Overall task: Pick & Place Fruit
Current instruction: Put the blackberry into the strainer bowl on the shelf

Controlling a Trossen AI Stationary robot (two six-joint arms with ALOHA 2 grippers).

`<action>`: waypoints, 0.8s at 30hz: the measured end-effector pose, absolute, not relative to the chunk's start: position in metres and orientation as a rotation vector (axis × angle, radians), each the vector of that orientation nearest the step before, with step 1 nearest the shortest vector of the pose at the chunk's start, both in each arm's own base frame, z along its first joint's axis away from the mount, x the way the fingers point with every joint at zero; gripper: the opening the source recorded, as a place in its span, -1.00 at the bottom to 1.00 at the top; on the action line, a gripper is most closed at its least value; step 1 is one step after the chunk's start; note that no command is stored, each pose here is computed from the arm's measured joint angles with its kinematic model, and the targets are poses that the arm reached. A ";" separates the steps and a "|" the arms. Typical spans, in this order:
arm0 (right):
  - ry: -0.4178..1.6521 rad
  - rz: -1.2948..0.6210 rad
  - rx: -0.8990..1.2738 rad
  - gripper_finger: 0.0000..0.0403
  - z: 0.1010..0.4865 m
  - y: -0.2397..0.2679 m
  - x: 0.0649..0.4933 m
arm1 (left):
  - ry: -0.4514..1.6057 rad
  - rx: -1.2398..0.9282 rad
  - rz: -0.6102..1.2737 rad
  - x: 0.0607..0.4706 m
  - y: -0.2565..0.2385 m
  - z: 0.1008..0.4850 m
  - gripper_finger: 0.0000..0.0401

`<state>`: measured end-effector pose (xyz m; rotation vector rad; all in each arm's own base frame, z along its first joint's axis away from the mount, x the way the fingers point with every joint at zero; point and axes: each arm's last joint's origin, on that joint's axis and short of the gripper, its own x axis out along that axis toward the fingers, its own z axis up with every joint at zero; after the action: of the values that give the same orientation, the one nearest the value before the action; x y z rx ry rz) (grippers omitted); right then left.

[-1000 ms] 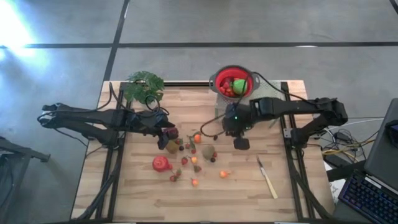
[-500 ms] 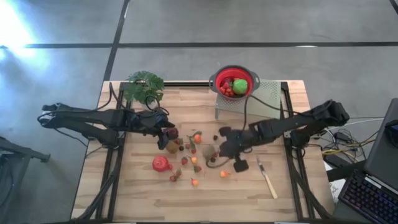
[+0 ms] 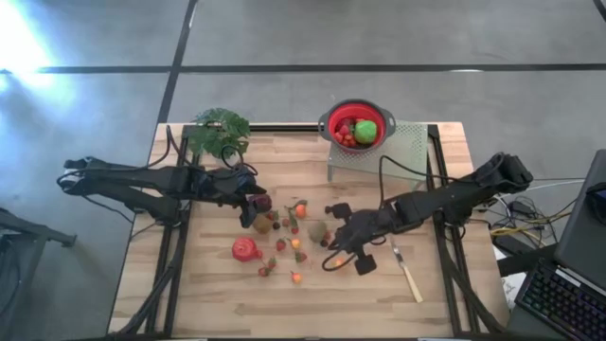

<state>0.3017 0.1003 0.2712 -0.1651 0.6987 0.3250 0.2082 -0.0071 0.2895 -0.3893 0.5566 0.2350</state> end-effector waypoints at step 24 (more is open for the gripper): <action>0.806 0.282 -0.148 -0.96 0.243 0.110 0.287 | 0.556 -0.389 0.236 0.208 -0.007 0.289 0.36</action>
<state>0.2866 0.1100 0.2429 -0.1484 0.8064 0.2823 0.2082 -0.0070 0.2895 -0.3893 0.5565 0.2358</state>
